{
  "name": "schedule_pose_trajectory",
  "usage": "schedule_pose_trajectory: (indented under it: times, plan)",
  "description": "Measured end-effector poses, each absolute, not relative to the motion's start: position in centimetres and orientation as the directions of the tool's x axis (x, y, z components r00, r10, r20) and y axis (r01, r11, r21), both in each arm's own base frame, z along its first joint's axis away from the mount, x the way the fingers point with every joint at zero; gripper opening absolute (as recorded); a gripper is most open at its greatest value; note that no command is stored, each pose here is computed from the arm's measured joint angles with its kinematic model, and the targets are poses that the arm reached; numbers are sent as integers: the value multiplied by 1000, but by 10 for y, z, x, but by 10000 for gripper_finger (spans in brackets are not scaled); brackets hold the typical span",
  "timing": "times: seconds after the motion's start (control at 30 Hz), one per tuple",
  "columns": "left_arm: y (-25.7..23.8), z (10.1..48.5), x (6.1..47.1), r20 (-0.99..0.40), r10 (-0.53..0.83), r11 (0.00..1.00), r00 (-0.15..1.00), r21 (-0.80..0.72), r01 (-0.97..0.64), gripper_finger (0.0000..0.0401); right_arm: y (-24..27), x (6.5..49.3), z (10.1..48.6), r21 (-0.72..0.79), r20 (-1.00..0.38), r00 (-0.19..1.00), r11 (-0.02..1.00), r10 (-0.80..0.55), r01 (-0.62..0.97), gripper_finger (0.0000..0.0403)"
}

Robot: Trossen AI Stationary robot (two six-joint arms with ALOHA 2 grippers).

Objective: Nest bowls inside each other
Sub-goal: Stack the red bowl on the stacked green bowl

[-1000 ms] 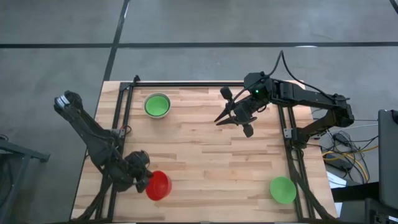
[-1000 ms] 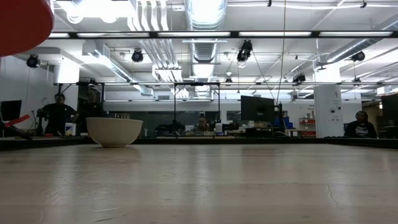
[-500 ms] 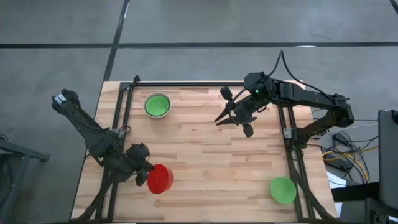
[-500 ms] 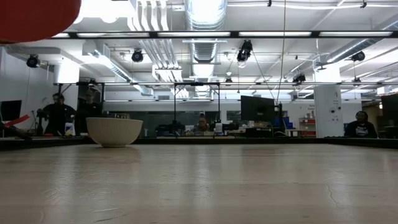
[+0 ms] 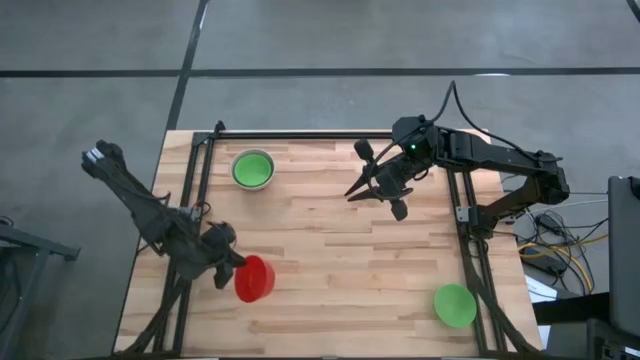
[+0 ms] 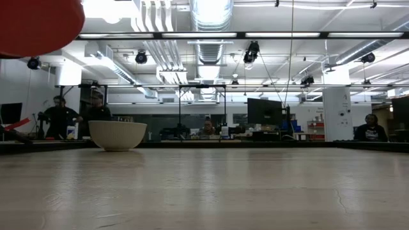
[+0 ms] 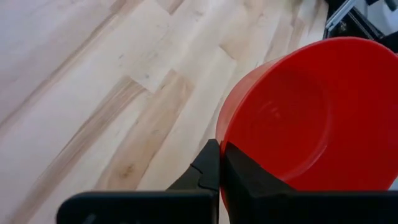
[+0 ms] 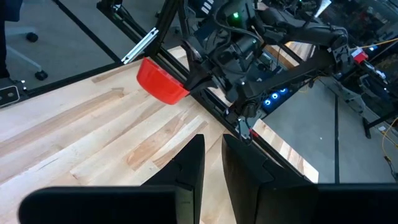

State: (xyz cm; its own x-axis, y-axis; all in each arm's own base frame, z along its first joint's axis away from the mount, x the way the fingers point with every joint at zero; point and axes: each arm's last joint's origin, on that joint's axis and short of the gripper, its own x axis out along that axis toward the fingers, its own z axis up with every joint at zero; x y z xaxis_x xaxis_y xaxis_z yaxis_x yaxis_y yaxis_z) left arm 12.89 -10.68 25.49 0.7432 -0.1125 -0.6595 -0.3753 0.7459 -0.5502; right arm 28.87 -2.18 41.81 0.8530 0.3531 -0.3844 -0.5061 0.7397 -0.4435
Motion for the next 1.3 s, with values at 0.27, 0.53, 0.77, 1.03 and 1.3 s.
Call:
schedule_pose_trajectory:
  times: [0.27, 0.53, 0.77, 1.03, 1.3]
  plan:
    - [-88, 245, 111, -657, -102, 701, 747, -580, -414, 3, -22, 289, 418, -443, -384, 853, 740, 353, -506, 52]
    - [-72, 246, 94, -689, -88, 667, 720, -577, -471, 3, -22, 289, 418, -443, -384, 853, 740, 353, -506, 52]
    - [-59, 250, 81, -696, -80, 660, 713, -573, -486, 3, -22, 289, 418, -443, -384, 853, 740, 354, -506, 52]
    - [-43, 265, 64, -702, -34, 670, 711, -544, -505, 3, -22, 289, 418, -443, -385, 853, 740, 354, -507, 52]
    - [-25, 284, 46, -729, -7, 634, 685, -533, -560, 3, -22, 289, 418, -444, -384, 853, 739, 353, -506, 52]
